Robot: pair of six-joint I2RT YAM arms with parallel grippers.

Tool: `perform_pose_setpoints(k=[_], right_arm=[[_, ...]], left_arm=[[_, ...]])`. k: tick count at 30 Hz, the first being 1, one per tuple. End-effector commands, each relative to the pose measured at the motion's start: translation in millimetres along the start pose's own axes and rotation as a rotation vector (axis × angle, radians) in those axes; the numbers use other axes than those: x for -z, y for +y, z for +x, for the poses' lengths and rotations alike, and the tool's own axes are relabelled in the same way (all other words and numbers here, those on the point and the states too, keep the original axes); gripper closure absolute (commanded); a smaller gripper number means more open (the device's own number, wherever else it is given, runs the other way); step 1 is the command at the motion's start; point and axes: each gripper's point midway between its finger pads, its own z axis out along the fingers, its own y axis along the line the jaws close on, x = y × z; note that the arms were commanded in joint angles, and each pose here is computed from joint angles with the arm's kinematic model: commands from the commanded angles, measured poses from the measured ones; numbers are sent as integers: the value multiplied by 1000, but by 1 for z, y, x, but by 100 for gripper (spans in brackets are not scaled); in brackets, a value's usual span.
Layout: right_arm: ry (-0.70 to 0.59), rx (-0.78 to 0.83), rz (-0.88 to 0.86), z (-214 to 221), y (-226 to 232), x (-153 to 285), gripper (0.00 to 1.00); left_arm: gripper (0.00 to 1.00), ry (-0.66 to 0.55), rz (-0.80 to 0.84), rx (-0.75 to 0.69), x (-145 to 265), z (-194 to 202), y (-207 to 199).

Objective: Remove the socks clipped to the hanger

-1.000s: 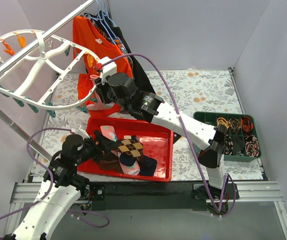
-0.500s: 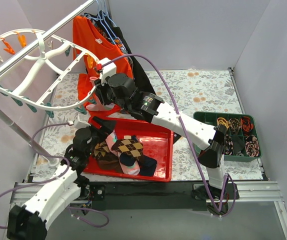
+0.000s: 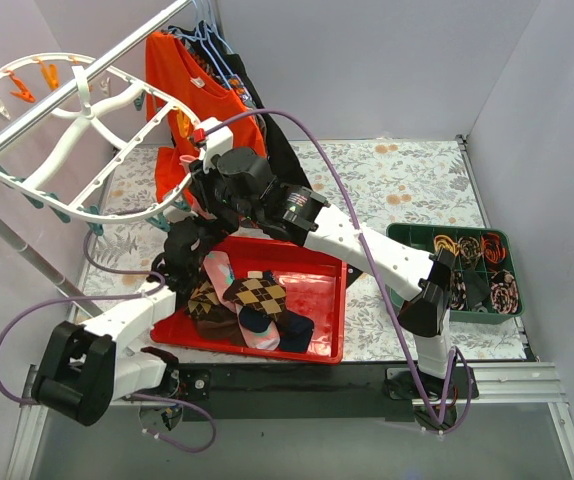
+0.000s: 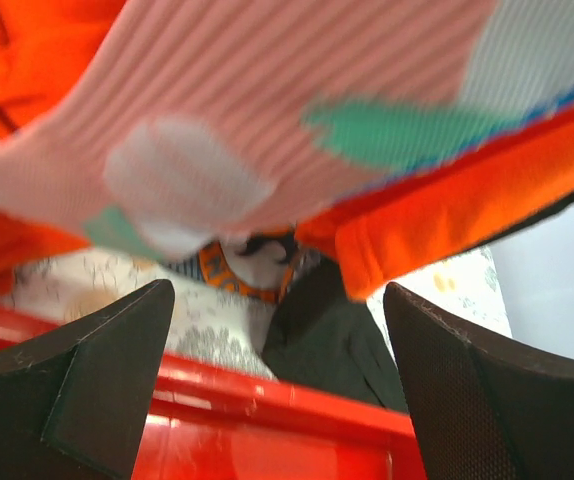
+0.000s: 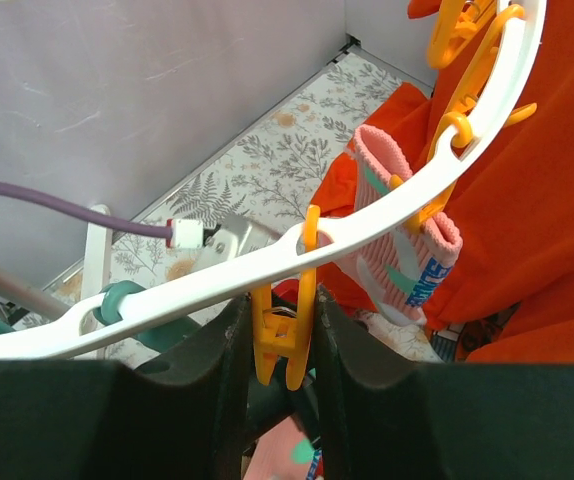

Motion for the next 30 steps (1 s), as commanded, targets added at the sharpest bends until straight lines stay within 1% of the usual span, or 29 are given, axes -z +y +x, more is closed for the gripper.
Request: perform_pose_setpoints(k=[1,6,9,11,12,13,15,16,18,19,22,23,26,29,30], right_arm=[[-86,-40,-50,-32,11,16,99],[-71,-55,-65,-26,15,15,99],[-65,-56,-70,-24,16,15,99],[-64,-59,-73,-24,17,16,99],[-64,-59,-74,-24,17,16,99],[-65,-58,-76,-25,17,17,99],[-63,-59,-79,-24,18,17,99],[-66,-61,-81,-25,18,18,99],[-65,-63,-82,-25,19,18,99],[-65,-63,-83,-25,19,18,99],[-62,-63,-82,-24,19,19,99],[-64,-62,-82,-25,19,20,99],[-66,-62,-81,-26,18,21,99],[-69,-63,-80,-28,18,23,99],[-70,-60,-82,-28,18,24,99]], left_arm=[[17,-111,28,-61,-18,-34,-14],[21,-121,7,-64,-35,-40,-12],[27,-127,13,-71,-44,-43,-12],[30,-116,-12,-87,-50,-43,-7],[34,-126,-16,-87,-53,-49,-9],[41,-117,-28,-92,-54,-49,-7],[48,-122,-28,-103,-55,-54,-8],[57,-119,-31,-108,-56,-54,-8],[65,-107,-7,-134,-53,-55,-12],[72,-103,-2,-140,-52,-55,-13],[83,-89,46,-161,-44,-56,-23],[89,-81,63,-164,-41,-55,-26],[98,-51,91,-170,-31,-50,-29],[99,-53,53,-176,-18,-49,-18],[91,-56,39,-182,-15,-49,-14]])
